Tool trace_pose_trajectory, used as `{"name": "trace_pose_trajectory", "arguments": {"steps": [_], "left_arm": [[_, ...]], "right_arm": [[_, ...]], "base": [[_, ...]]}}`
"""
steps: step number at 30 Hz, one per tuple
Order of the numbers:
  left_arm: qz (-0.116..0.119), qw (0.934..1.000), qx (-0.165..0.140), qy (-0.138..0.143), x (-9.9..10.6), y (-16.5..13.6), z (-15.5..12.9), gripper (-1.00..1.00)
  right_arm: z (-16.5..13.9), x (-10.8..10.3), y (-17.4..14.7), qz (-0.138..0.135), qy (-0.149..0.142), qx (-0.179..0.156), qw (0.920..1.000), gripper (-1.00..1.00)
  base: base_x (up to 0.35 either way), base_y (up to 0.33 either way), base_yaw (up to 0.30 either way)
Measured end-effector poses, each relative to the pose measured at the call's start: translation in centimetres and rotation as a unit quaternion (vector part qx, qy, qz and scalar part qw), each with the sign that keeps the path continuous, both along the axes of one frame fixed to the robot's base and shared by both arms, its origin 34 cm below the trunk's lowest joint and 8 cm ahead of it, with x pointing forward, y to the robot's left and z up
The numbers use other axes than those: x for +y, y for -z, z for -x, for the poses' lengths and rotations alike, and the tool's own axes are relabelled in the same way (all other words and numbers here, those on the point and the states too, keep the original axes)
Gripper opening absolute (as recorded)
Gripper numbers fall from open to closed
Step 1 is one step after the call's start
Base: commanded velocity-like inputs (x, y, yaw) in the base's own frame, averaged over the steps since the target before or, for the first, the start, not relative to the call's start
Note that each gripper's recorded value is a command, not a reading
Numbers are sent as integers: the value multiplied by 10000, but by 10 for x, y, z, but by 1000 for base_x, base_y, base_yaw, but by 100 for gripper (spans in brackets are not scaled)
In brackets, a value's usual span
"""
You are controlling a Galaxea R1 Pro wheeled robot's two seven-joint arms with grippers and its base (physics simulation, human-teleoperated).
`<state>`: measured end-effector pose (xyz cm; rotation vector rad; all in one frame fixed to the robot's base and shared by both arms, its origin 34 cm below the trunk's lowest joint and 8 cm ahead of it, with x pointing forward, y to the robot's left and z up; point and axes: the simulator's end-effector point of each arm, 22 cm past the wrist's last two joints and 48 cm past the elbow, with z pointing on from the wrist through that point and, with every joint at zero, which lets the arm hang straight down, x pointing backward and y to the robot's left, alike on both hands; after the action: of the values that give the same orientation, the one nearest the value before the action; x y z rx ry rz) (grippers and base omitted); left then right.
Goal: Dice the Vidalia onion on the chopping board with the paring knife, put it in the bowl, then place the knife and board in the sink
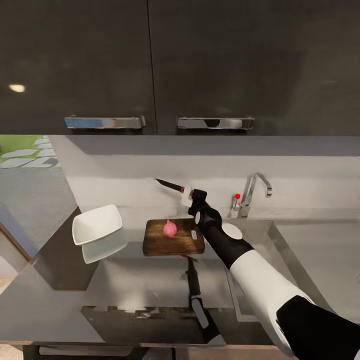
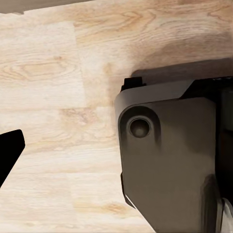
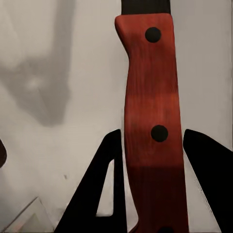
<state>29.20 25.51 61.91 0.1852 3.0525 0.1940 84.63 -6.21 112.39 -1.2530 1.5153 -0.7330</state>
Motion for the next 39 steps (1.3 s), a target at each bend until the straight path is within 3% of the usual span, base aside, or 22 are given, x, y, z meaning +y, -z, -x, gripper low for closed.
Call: {"name": "trace_pose_trajectory", "arguments": {"steps": [9, 17, 21, 25, 32, 39], "left_arm": [[0, 10000, -6, 0, 0, 0, 0, 100], [10, 10000, -20, 1, -1, 0, -1, 100], [-2, 10000, -22, -8, 3, 0, 0, 100], [1, 10000, -24, -12, 2, 0, 0, 100], [-1, 10000, -33, -30, 3, 0, -1, 100], [7, 10000, -59, -44, 2, 0, -3, 100]], "right_arm": [[-5, -4, 7, 77, 106, -280, 9995, -100], [-5, -13, 34, 245, 149, -231, 9993, -100], [4, -13, 53, 453, 101, -184, 9988, -100], [-3, -12, 35, 369, 130, -323, 9987, -100], [-12, -4, 8, 541, -40, -528, 9971, -100], [-13, 6, -10, 510, -221, -736, 9957, -100]], "base": [[-2, -1, 0], [0, 0, 0], [0, 0, 0], [0, 0, 0], [0, 0, 0], [0, 0, 0]]}}
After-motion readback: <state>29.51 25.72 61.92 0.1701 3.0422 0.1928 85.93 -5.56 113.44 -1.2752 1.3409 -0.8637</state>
